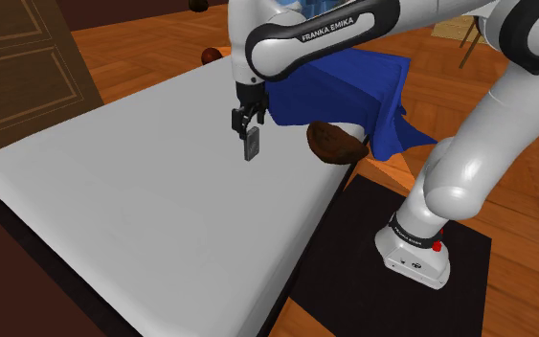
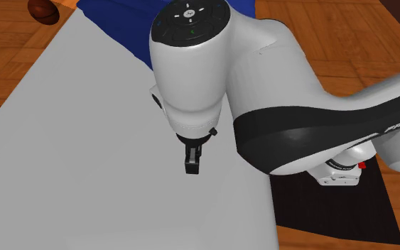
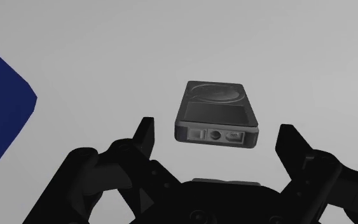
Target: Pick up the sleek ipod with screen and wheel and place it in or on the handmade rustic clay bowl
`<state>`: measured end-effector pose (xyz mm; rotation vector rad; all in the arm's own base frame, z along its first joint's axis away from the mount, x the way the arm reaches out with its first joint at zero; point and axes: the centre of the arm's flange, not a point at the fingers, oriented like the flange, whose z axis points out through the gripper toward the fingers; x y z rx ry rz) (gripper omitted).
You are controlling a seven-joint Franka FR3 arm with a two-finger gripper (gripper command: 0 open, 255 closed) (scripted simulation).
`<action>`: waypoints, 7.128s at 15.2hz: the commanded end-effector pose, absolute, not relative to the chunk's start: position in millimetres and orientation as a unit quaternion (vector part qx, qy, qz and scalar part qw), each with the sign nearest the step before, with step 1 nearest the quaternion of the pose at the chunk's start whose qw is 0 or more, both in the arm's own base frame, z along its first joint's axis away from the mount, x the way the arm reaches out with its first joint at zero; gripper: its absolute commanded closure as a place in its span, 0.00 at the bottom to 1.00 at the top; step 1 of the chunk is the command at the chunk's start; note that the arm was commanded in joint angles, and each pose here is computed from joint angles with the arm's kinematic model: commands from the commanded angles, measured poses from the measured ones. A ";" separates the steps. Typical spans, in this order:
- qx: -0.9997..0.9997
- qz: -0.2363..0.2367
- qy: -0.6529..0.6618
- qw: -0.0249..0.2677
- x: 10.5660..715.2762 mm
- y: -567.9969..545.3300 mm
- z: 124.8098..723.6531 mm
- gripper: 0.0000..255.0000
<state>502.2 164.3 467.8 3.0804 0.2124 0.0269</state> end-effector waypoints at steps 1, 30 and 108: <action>0.997 0.009 0.069 0.027 501.8 164.4 458.4 0.00; 0.997 0.009 0.069 0.027 502.3 163.5 481.8 1.00; 0.997 0.009 0.069 0.027 300.4 11.7 567.4 0.00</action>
